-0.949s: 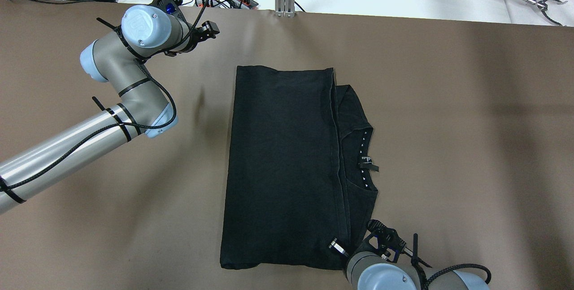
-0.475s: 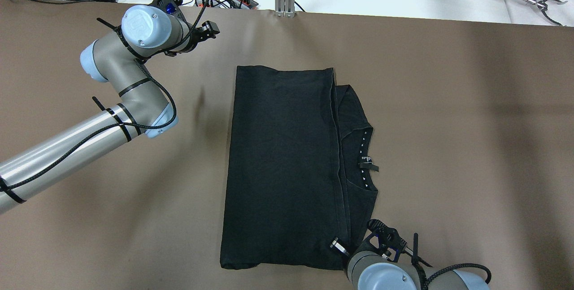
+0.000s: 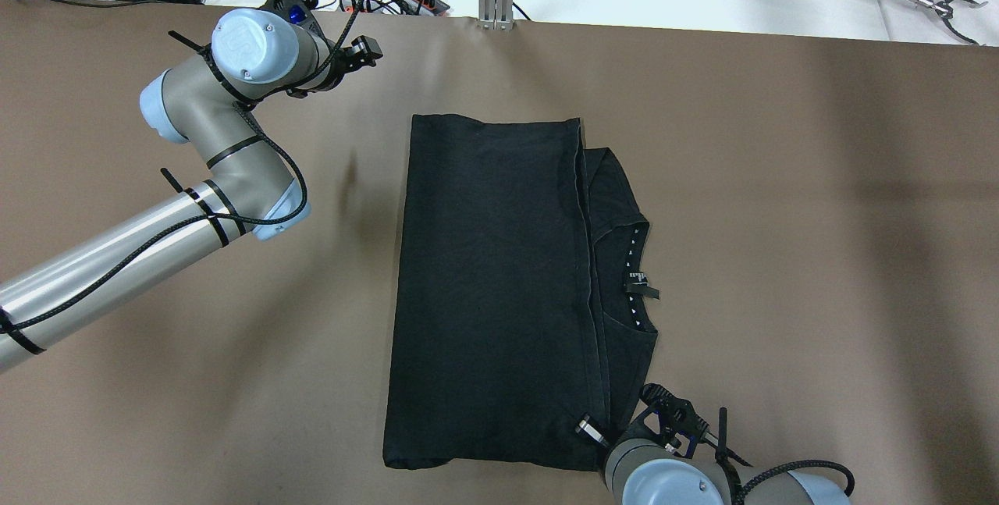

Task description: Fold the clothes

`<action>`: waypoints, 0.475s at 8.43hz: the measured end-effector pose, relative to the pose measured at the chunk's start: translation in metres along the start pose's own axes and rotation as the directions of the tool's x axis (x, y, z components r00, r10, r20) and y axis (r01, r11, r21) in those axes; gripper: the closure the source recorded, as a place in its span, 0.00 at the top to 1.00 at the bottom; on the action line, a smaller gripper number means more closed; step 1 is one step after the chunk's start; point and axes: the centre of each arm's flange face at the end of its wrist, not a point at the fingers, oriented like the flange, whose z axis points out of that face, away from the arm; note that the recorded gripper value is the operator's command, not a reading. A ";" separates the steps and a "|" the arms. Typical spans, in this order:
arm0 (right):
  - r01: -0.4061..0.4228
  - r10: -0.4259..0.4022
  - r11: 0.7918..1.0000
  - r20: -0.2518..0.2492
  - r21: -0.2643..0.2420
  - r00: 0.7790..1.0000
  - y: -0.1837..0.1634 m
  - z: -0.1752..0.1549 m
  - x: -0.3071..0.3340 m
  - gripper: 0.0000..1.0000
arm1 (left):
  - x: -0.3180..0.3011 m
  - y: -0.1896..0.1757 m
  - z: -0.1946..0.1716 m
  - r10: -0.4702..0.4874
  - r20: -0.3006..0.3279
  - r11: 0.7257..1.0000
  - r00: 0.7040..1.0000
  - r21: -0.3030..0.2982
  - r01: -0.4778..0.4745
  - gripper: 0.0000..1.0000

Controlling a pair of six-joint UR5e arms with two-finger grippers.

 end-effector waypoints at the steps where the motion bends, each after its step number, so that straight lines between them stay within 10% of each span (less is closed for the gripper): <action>1: -0.001 0.001 1.000 0.000 0.000 1.000 0.000 0.000 0.000 0.35 | 0.000 0.000 0.000 0.000 0.000 1.000 1.000 0.000 0.000 0.94; 4: -0.002 0.002 1.000 -0.002 0.002 1.000 0.000 0.001 0.001 0.00 | 0.001 0.000 0.000 0.000 -0.001 1.000 1.000 0.001 0.000 0.94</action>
